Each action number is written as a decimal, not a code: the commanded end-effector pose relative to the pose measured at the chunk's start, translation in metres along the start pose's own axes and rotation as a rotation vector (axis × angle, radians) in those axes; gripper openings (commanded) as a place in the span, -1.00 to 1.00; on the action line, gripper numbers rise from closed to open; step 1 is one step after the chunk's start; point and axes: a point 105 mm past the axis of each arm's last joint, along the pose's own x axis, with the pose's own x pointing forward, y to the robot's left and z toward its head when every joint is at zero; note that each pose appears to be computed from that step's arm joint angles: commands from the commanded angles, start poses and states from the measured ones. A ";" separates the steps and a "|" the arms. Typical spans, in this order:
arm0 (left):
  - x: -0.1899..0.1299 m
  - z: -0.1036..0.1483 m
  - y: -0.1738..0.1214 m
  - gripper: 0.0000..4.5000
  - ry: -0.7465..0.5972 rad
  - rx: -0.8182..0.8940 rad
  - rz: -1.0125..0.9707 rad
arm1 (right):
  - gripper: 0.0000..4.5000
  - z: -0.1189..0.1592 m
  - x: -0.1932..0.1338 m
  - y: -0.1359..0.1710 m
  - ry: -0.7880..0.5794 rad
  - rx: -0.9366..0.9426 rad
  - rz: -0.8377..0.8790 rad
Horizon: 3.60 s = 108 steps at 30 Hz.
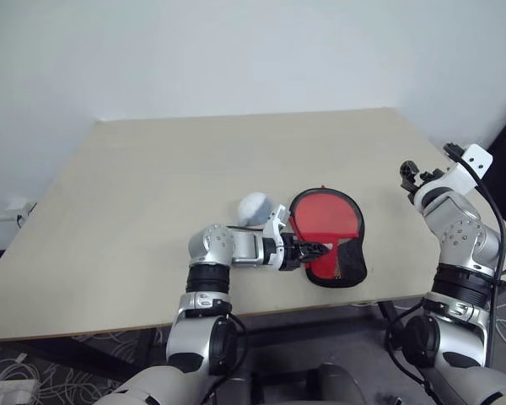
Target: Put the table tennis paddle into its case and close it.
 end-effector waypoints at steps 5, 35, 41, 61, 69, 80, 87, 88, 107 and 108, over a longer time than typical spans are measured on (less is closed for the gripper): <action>0.004 0.010 -0.017 -0.99 -0.019 -0.014 -0.032 | 0.86 0.019 -0.005 0.004 -0.074 0.008 0.009; 0.021 0.013 -0.021 -0.99 -0.015 -0.084 0.045 | 0.86 0.010 -0.008 -0.009 -0.085 0.033 -0.058; 0.013 0.009 -0.017 -0.99 0.019 -0.102 0.070 | 0.86 0.006 -0.008 -0.008 -0.078 0.039 -0.062; -0.006 0.015 -0.009 0.88 -0.022 -0.131 0.145 | 0.86 -0.001 -0.006 -0.003 -0.065 -0.002 -0.061; 0.015 0.007 -0.001 0.88 0.044 -0.184 0.234 | 0.86 0.002 -0.007 -0.004 -0.071 0.010 -0.064; 0.042 -0.014 -0.027 0.88 0.175 -0.148 0.135 | 0.86 0.001 -0.014 -0.018 -0.080 0.016 -0.106; 0.047 -0.020 -0.041 0.88 0.207 -0.106 0.067 | 0.86 0.001 -0.014 -0.018 -0.081 0.016 -0.111; 0.047 -0.020 -0.042 0.88 0.206 -0.109 0.057 | 0.86 0.000 -0.014 -0.017 -0.079 0.015 -0.110; 0.066 -0.042 -0.034 0.14 0.249 -0.101 0.049 | 0.86 -0.002 -0.008 -0.009 -0.064 -0.001 -0.092; 0.066 -0.042 -0.035 -0.02 0.246 -0.105 0.038 | 0.86 -0.002 -0.009 -0.009 -0.064 -0.001 -0.093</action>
